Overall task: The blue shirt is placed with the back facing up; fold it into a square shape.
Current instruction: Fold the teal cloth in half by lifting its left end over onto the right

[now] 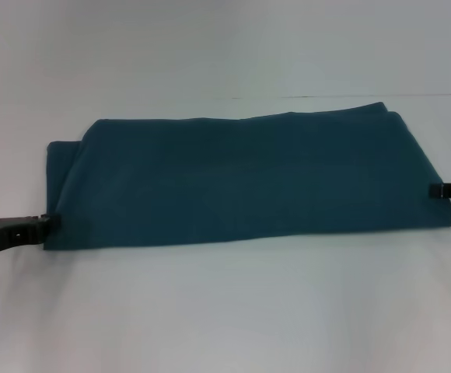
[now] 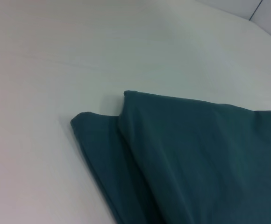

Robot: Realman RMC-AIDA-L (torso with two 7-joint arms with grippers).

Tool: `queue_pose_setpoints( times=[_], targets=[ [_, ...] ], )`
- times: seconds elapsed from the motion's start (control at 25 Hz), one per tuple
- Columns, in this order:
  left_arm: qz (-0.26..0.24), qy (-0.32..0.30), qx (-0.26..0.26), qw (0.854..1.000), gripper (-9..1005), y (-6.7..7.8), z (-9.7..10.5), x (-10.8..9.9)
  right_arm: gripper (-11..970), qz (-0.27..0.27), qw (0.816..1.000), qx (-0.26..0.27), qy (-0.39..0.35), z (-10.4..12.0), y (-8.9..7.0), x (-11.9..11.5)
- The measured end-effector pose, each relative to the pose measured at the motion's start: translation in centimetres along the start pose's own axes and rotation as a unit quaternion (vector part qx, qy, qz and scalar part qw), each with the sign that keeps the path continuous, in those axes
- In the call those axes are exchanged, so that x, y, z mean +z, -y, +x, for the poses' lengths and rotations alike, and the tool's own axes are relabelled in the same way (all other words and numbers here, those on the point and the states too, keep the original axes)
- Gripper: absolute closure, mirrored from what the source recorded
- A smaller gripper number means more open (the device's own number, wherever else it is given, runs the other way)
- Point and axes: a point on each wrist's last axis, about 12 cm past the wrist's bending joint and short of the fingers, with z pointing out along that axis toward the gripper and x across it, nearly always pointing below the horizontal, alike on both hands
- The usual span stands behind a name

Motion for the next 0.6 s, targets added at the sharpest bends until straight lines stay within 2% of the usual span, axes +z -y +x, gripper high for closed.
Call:
queue_pose_setpoints(
  times=[0.32,0.6],
  targets=[
    [0.002,0.000,0.004,1.000,994,0.1,-0.2,0.1,431,0.001,1.000,0.014,-0.008,1.6,0.4,0.0],
    [0.002,0.000,0.007,1.000,993,0.1,-0.5,0.2,443,0.000,1.000,0.014,-0.007,2.0,-0.2,1.0]
  ],
)
